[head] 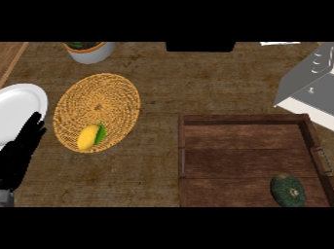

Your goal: Pick the sweet potato from the tray and place it in the tiered shelf

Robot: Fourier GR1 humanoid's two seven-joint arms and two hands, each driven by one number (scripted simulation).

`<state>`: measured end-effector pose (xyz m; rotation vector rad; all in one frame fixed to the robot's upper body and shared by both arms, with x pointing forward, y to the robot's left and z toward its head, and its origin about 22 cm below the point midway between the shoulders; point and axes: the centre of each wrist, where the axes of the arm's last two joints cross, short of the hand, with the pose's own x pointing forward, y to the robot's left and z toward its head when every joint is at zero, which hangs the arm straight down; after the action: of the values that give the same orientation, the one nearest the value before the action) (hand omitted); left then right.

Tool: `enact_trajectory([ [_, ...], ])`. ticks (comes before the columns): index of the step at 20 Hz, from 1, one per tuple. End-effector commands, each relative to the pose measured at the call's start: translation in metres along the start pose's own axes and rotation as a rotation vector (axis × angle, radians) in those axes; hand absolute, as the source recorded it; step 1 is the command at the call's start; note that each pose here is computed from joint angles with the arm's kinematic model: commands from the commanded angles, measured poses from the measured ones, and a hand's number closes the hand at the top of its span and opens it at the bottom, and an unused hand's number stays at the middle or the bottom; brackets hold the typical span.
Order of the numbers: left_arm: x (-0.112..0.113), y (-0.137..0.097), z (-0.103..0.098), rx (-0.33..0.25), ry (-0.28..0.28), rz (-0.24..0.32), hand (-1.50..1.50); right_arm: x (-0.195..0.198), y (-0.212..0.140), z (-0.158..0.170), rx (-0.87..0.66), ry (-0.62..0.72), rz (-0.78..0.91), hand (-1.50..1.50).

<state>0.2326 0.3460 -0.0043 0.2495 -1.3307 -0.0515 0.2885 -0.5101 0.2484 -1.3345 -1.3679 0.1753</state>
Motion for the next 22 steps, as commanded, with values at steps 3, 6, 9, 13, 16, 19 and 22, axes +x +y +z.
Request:
enact_trajectory([
  [3, 0.008, 0.0, -0.01, 0.021, 0.004, 0.002, 0.0, 0.005, -0.014, -0.012, 0.014, 0.027, -0.218, -1.5],
  [6, -0.001, 0.001, 0.0, 0.027, -0.007, 0.011, 0.0, -0.024, -0.029, -0.006, 0.044, 0.043, -0.338, -1.5],
  [9, 0.008, 0.021, -0.006, 0.022, 0.018, 0.008, 0.0, -0.024, -0.05, -0.004, 0.047, 0.032, -0.407, -1.5],
  [13, -0.012, 0.013, -0.005, 0.023, 0.017, 0.002, 0.0, -0.031, -0.086, 0.005, -0.017, -0.005, -0.535, -1.5],
  [16, -0.004, 0.01, 0.006, 0.039, -0.004, -0.009, 0.0, -0.06, -0.116, 0.021, -0.048, -0.007, -0.581, -1.5],
  [19, -0.003, 0.007, 0.014, 0.03, 0.019, 0.006, 0.0, -0.068, -0.177, 0.033, -0.102, 0.033, -0.593, -1.5],
  [22, -0.006, 0.024, 0.013, 0.061, 0.039, 0.004, 0.0, -0.088, -0.211, 0.056, -0.107, 0.096, -0.553, -1.5],
])
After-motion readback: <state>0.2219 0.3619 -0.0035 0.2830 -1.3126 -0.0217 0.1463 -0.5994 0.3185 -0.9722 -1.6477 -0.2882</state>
